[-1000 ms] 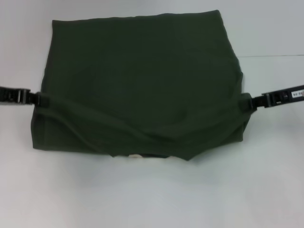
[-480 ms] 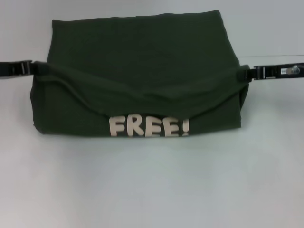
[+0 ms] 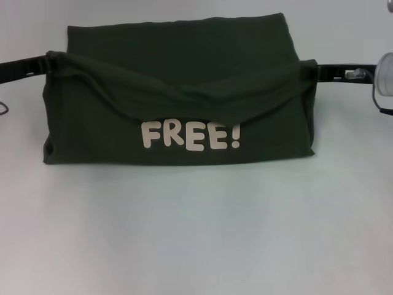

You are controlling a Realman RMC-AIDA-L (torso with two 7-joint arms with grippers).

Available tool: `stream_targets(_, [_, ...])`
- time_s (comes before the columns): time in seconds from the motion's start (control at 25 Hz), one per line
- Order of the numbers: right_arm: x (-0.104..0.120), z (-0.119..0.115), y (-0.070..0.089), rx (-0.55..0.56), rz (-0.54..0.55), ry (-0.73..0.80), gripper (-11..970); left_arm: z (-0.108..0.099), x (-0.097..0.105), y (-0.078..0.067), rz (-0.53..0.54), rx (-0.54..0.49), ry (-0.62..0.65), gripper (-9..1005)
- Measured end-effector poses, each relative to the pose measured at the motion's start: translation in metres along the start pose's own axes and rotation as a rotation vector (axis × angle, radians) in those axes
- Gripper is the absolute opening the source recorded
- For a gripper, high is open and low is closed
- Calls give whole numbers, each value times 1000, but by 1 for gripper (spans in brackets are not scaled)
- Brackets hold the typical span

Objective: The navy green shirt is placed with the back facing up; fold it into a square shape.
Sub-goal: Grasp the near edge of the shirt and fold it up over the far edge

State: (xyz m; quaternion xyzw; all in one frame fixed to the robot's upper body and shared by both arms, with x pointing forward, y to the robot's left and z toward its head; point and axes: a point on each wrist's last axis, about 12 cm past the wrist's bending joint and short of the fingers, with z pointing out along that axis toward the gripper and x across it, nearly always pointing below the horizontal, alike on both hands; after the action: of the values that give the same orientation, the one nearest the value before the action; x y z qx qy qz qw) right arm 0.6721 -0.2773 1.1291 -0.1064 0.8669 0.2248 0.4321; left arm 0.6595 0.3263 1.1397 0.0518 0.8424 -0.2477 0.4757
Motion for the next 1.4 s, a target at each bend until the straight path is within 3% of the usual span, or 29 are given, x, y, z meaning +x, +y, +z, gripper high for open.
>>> stream_targets(0.52, [7, 29, 14, 143, -79, -109, 71, 27, 14, -14, 46, -78, -86, 38])
stream_targets(0.88, [7, 34, 15, 186, -87, -178, 72, 34, 16, -16, 37, -126, -138, 38])
stream_targets(1.4, [8, 46, 23, 238, -140, -166, 74, 48, 27, -25, 78, -186, -159, 48])
